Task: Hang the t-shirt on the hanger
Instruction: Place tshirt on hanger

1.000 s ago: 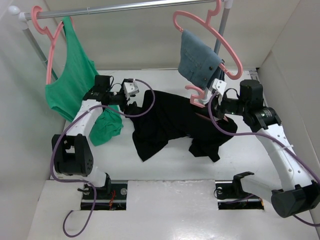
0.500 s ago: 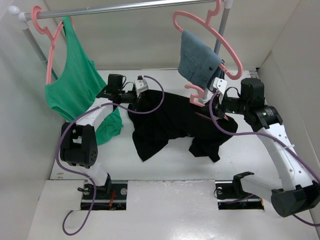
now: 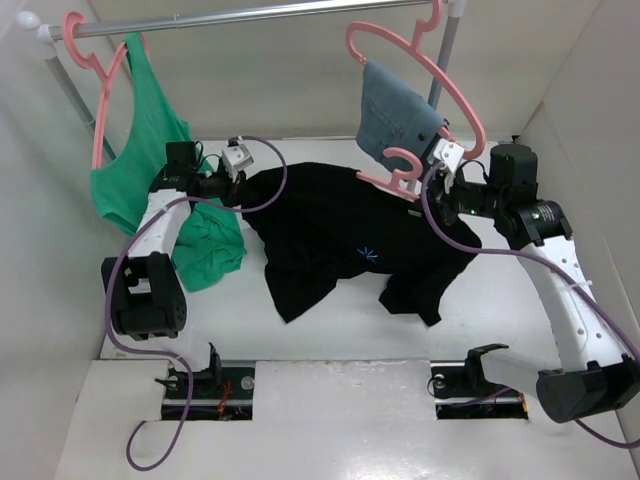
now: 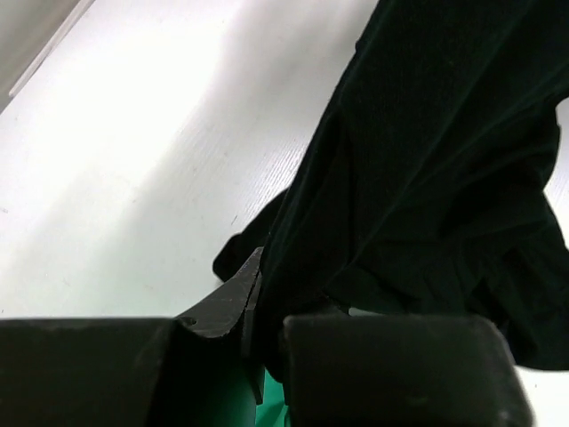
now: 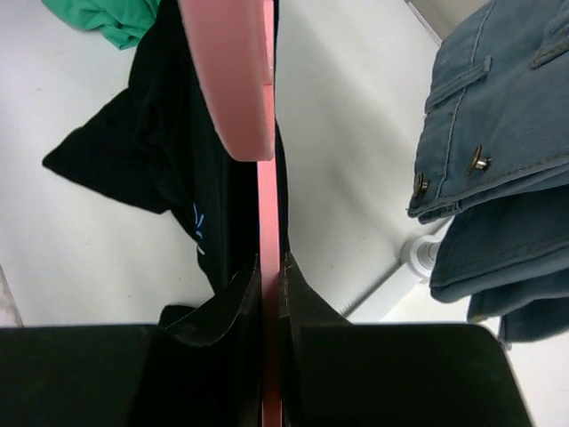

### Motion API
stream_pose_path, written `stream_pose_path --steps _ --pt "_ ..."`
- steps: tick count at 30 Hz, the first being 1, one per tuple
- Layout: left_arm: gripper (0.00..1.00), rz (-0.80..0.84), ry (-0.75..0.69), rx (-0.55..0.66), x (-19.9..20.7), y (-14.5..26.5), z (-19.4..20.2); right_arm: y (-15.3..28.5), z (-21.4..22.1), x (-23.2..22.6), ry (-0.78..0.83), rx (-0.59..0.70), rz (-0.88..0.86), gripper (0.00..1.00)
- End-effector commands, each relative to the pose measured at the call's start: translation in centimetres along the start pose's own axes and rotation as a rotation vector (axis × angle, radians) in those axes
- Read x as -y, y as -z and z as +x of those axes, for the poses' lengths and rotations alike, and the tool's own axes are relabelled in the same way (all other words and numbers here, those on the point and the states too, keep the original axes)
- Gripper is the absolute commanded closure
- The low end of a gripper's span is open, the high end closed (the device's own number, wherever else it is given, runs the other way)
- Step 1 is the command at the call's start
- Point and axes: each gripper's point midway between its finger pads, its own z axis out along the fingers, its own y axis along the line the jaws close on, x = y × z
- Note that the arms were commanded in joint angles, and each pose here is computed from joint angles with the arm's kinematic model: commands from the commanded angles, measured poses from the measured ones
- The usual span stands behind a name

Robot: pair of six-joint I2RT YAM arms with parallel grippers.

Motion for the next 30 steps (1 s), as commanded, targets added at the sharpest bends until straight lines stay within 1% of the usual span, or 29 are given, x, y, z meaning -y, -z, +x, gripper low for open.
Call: stream_pose_path --steps 1,6,7,9,10,12,13,16,17,19,20,24,25,27,28,29,30 --pt "1.0 -0.107 -0.058 -0.059 -1.7 2.5 0.0 2.5 -3.0 1.7 0.051 0.026 0.107 1.0" --pt "1.0 -0.161 -0.032 -0.132 -2.2 3.4 2.5 4.6 -4.5 1.9 0.067 0.018 0.171 1.0" --pt "1.0 -0.169 -0.026 -0.139 -2.4 3.6 3.4 4.9 -4.4 1.7 0.057 0.002 0.175 1.0" --pt "1.0 -0.195 -0.021 -0.137 -3.1 4.2 3.9 5.9 -5.3 2.0 0.083 -0.003 0.206 1.0" --pt "1.0 -0.189 -0.022 -0.142 -3.0 4.2 4.1 6.2 -5.4 2.0 0.083 -0.007 0.215 1.0" --pt "1.0 -0.15 -0.1 -0.152 -2.6 4.6 4.3 6.9 -6.3 1.8 0.091 0.002 0.22 1.0" --pt "1.0 -0.115 -0.109 -0.152 -1.5 4.4 4.1 7.3 -7.0 1.8 0.102 0.016 0.228 1.0" --pt "1.0 -0.108 -0.122 -0.149 -1.3 4.0 4.1 7.9 -8.4 1.4 0.123 0.05 0.217 1.0" --pt "1.0 -0.1 -0.131 -0.166 -1.1 4.0 4.7 8.1 -8.9 1.3 0.134 0.059 0.223 1.0" --pt "1.0 -0.063 -0.166 -0.173 -0.1 3.9 4.7 8.1 -10.4 0.5 0.132 0.09 0.207 1.0" --pt "1.0 -0.001 -0.18 -0.163 1.3 3.8 4.9 7.8 -10.7 0.5 0.127 0.091 0.204 1.0" --pt "1.0 0.114 -0.255 -0.128 4.0 3.0 3.6 6.8 -14.7 -1.0 0.151 0.171 0.167 1.0" --pt "1.0 0.14 -0.288 -0.126 4.9 2.6 3.2 6.7 -16.2 -0.9 0.155 0.193 0.177 1.0" --pt "1.0 0.194 -0.324 -0.133 6.4 2.4 3.2 6.7 -17.6 -0.2 0.154 0.196 0.227 1.0" --pt "1.0 0.215 -0.38 -0.116 7.1 2.2 2.3 6.5 -18.3 -0.4 0.151 0.2 0.23 1.0" --pt "1.0 0.23 -0.384 -0.117 7.5 2.0 2.3 6.5 -19.4 0.4 0.139 0.218 0.259 1.0" --pt "1.0 0.24 -0.382 -0.09 8.0 2.2 1.4 6.5 -19.9 0.7 0.132 0.223 0.277 1.0"
